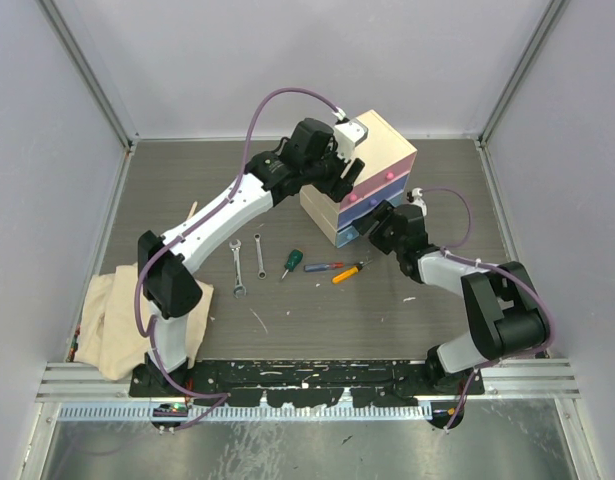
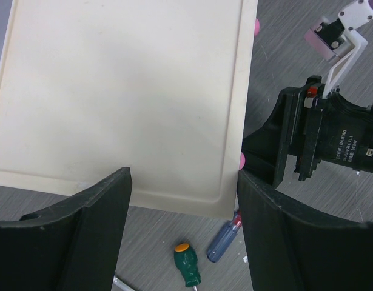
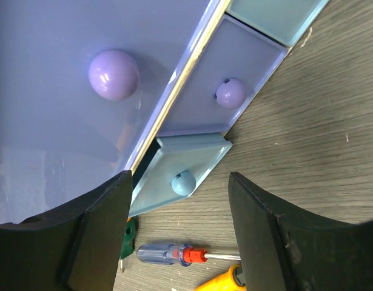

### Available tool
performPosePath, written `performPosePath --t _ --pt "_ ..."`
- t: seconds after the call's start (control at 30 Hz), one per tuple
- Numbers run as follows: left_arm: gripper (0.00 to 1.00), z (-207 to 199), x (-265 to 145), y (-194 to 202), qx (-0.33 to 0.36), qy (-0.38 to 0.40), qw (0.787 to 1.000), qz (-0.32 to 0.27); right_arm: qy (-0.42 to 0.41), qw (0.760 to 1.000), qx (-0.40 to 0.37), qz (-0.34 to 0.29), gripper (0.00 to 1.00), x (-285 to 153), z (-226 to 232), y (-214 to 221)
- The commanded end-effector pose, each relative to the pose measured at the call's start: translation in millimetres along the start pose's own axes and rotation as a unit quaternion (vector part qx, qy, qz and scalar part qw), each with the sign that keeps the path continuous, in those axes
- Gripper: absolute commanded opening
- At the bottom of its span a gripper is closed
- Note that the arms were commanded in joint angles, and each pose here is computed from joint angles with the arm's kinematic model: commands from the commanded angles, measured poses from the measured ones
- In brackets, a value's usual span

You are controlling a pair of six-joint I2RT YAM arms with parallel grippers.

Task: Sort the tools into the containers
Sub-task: Open the drawer in the storage box.

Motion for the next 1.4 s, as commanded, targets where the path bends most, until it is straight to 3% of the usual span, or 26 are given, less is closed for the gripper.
performPosePath --t 0.0,0.57,1.0,1.23,1.37 --pt "0.69 16 -1 16 -0.003 -0.025 0.999 0.030 -0.010 1.000 0.006 -0.019 0.69 6 12 -11" --pt "0.69 16 0 17 -0.004 -0.023 0.999 0.031 0.049 0.999 -0.007 0.003 0.59 12 5 -10" --pt "0.69 16 0 17 -0.004 -0.022 0.999 0.031 0.048 0.999 0.008 0.022 0.53 22 14 -11" --pt "0.69 16 0 18 -0.003 -0.024 0.999 0.033 0.077 0.997 0.007 0.014 0.29 16 8 -14" --pt "0.69 16 0 17 -0.003 -0.024 0.999 0.032 0.069 0.998 0.011 0.005 0.23 9 13 -18"
Point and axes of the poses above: each gripper's point midway between its finger pads, its own x axis out along the fingers, its own z axis along the line the jaws close on, y = z × x, the point moved 6 cm from there along -x, back along the fingers, and after that the axes turned 5 degrees about -x, right-handed, at the moved point
